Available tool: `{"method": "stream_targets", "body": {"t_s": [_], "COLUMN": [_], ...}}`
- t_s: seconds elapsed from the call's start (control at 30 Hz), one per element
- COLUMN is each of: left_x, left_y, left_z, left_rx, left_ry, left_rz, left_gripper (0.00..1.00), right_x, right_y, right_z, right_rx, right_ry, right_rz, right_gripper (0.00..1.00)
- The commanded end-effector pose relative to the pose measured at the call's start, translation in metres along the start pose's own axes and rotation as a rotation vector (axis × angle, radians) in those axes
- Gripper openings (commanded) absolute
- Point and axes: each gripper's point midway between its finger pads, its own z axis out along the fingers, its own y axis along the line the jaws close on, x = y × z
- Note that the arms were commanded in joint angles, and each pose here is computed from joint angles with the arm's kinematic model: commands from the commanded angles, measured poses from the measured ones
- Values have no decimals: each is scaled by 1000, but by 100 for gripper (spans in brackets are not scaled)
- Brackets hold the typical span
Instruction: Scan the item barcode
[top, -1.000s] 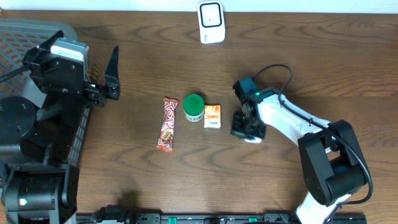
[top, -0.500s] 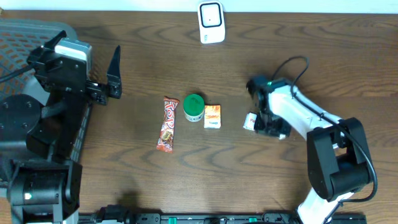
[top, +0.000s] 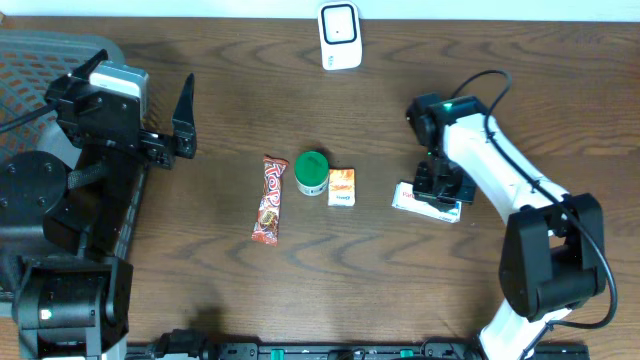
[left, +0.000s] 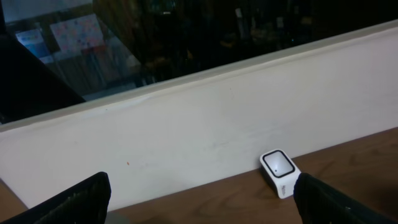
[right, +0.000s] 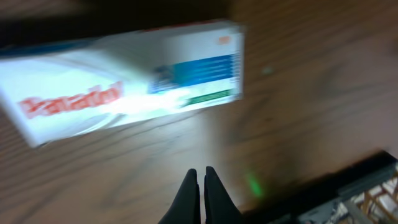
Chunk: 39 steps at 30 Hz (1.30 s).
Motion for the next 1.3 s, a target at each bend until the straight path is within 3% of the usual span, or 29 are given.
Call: {"method": "stream_targets", "body": {"t_s": [0.0, 0.17, 0.37, 0.67, 0.97, 1.27], "left_x": [-5, -6, -7, -7, -7, -7], "left_y": [-2, -2, -2, -2, -2, -2], "left_z": [-4, -4, -6, -6, -6, -6], "left_rx": [4, 5, 3, 3, 3, 3], "left_ry": [-19, -22, -27, -27, -28, -27], "left_rz": [24, 25, 26, 26, 26, 26], "left_gripper": [94, 94, 94, 94, 94, 94], "right_x": [-18, -33, -27, -4, -22, -23], "right_y": [-37, -76, -83, -23, 68, 85], "right_z": [2, 20, 65, 104, 71, 59], "right_rx": [58, 129, 80, -204, -633, -667], "right_ry": [-13, -29, 16, 101, 38, -21], "right_rz": [124, 214, 281, 245, 87, -13], "right_gripper": [1, 1, 1, 1, 3, 1]}}
